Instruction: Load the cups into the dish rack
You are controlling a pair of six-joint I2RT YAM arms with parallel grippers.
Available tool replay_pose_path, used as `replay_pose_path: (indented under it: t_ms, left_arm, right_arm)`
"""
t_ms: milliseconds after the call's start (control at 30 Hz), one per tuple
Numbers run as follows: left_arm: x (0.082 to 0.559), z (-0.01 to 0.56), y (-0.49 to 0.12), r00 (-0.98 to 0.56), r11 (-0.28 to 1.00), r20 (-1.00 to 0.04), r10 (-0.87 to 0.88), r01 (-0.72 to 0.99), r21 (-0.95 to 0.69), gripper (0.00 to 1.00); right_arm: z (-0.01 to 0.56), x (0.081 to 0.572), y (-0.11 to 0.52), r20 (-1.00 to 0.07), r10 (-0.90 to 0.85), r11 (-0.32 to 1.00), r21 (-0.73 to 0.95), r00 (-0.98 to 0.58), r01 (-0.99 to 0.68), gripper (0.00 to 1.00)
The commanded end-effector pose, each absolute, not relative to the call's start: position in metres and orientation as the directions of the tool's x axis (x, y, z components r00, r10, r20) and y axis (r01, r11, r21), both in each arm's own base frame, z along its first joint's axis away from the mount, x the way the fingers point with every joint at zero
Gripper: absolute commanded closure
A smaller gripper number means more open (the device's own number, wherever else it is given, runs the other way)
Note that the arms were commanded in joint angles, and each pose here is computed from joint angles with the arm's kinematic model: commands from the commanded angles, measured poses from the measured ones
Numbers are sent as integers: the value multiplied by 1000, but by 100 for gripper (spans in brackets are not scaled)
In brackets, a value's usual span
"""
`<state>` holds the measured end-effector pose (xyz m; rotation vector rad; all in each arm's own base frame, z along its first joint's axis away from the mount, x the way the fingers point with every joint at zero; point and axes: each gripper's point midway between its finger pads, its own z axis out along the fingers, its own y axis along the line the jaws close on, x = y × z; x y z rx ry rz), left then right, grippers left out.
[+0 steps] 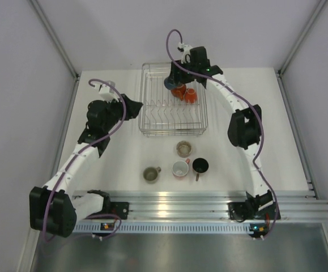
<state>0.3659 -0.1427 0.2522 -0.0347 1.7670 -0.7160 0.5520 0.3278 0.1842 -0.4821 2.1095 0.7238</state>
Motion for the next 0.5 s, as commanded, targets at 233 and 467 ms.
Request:
replay_pose_path:
  t_ms: [233, 467]
  left_arm:
    - [373, 261, -140, -295, 820, -881, -370, 341, -459, 41]
    - [372, 258, -141, -306, 817, -877, -370, 343, -464, 41]
  right_arm:
    - [213, 534, 361, -856, -146, 714, 255, -496, -652, 100]
    - [184, 528, 360, -815, -204, 725, 247, -542, -643, 100]
